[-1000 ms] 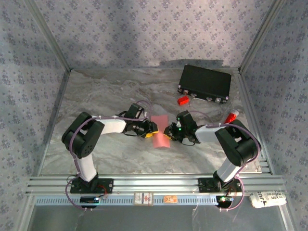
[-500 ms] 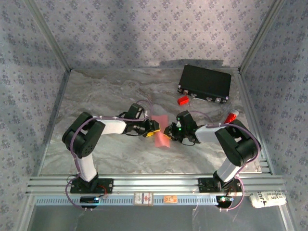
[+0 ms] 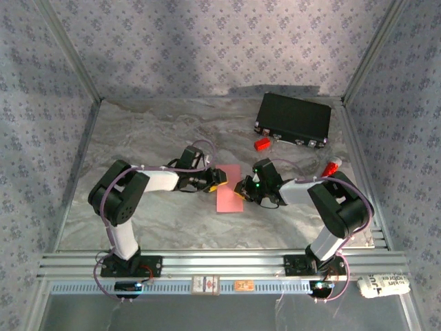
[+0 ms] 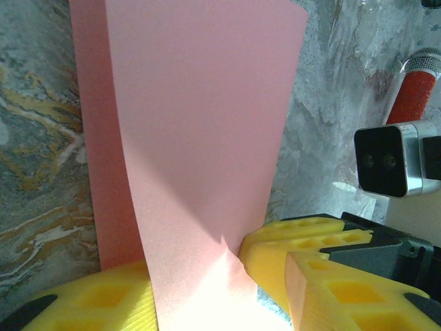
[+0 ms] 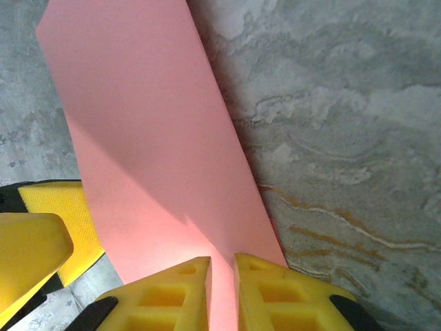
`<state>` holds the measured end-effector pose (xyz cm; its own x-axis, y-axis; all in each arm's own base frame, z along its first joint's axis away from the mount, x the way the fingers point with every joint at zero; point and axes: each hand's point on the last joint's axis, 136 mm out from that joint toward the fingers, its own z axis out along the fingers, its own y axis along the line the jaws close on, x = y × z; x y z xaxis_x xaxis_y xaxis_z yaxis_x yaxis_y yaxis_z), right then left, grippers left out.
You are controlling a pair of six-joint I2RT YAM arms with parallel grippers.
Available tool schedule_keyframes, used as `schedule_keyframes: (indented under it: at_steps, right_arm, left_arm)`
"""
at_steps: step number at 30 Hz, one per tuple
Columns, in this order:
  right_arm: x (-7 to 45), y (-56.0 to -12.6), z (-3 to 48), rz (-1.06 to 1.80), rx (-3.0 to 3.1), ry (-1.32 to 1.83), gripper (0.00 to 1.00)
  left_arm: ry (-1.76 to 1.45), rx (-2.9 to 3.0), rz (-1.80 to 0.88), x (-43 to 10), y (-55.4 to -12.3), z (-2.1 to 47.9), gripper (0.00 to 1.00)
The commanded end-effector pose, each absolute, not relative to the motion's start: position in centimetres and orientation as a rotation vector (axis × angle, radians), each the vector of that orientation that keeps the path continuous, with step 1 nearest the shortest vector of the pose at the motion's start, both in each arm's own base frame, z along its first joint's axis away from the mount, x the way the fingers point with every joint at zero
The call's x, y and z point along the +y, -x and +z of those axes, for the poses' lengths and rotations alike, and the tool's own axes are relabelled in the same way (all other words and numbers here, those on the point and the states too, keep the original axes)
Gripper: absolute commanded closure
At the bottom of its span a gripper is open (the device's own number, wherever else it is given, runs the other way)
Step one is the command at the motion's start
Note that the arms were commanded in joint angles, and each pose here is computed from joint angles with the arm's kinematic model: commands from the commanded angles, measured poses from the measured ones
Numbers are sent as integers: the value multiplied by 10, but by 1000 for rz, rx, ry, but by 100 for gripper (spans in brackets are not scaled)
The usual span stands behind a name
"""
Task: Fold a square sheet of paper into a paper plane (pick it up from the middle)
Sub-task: Third fold the triangle at the center of the table.
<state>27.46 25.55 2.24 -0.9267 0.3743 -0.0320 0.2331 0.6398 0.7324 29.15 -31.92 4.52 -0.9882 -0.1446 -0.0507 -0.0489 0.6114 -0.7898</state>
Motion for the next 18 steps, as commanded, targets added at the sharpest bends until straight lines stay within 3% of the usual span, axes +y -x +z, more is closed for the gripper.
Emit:
schedule_keyframes:
  at_steps: [1, 10, 18]
  right_arm:
    - [247, -266, 4, 1068, 2741, -546, 82]
    - [250, -269, 15, 1105, 2705, -501, 80]
    - [248, -272, 36, 1100, 2646, -386, 73]
  left_arm:
    - [145, 2717, -1365, -324, -293, 52, 58]
    - [163, 2758, -1340, -318, -286, 42, 86]
    - [172, 2776, -1323, -315, -282, 43, 95]
